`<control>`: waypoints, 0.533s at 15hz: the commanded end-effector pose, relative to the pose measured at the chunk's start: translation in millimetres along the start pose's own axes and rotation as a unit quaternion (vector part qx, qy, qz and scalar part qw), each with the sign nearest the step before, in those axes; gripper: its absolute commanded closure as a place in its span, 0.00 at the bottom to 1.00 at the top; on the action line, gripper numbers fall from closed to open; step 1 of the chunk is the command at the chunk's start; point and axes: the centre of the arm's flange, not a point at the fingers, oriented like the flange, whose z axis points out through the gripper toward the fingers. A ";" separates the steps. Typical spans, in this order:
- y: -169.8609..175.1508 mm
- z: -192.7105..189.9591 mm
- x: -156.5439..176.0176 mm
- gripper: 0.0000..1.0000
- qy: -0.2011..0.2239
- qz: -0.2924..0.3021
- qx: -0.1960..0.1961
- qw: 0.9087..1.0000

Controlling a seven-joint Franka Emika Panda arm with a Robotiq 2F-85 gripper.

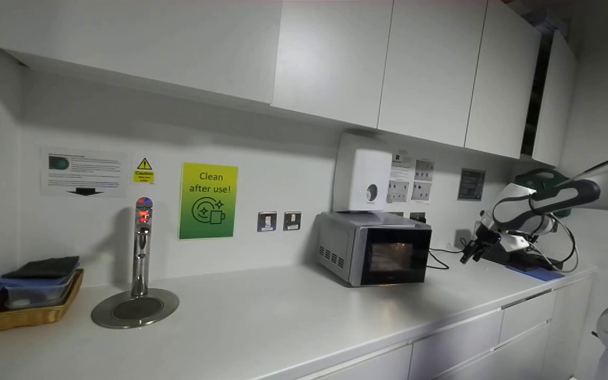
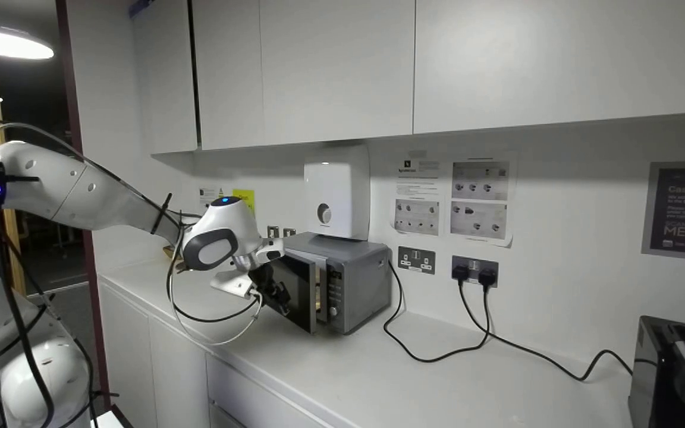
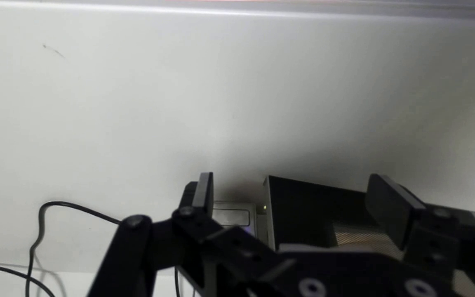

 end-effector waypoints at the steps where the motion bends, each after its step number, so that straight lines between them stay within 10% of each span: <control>1: 20.5 6.5 16.3 0.00 0.024 0.043 -0.016 0.999; 8: 43.2 5.4 33.6 0.00 0.048 0.092 -0.026 0.994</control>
